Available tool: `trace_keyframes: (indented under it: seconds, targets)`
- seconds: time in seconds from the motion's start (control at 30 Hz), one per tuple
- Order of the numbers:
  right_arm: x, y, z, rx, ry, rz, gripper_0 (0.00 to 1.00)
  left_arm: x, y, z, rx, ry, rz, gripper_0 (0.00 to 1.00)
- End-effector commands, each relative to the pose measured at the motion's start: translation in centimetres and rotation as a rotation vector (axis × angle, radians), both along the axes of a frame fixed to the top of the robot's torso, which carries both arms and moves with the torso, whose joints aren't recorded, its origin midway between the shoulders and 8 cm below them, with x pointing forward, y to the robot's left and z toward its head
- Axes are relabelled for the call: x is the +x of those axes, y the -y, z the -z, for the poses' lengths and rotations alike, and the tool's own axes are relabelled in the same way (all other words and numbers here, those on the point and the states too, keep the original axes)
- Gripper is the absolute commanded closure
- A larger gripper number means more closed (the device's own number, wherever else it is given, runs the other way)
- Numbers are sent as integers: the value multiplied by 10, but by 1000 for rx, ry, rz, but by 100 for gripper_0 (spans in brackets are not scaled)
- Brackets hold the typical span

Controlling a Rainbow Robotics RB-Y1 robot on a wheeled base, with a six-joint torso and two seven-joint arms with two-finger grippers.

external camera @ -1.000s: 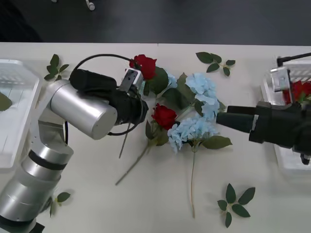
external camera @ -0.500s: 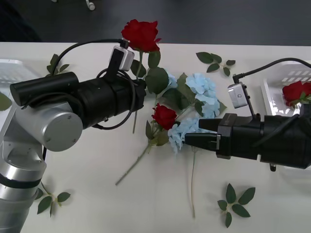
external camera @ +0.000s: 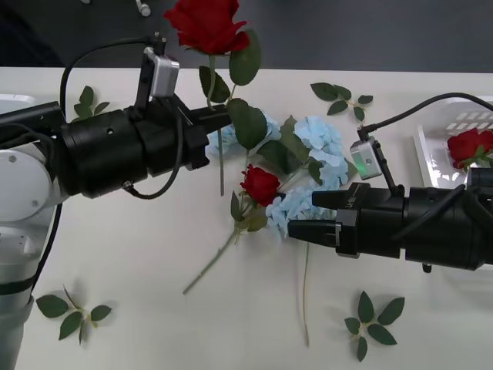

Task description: Put the red flowers into the right box and the blue flowers into the left box

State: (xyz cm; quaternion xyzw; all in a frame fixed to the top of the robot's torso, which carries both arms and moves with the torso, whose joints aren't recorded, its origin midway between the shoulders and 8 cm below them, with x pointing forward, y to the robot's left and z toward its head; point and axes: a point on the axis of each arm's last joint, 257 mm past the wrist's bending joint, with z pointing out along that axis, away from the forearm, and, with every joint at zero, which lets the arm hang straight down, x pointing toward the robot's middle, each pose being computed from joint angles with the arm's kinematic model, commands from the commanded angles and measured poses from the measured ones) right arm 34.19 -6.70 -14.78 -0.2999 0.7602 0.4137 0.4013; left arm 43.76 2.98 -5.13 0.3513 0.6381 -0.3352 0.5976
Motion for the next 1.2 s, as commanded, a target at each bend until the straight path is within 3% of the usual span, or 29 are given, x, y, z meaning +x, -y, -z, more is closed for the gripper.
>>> trace_keyframes:
  seconds: [0.03,0.33,0.43,1.2]
  targets:
    - [1,-4,-7,-54,133,-39,0,-23,-1,-14,55,140,95,100]
    - [6,-34,-17,40,196,-7,0,-67,-14,-23,63,302,284,100]
    - [5,-49,-16,75,204,-4,0,-78,-19,-26,16,285,322,100]
    - [32,-131,-32,183,269,-52,0,-90,-27,-20,-48,248,374,100]
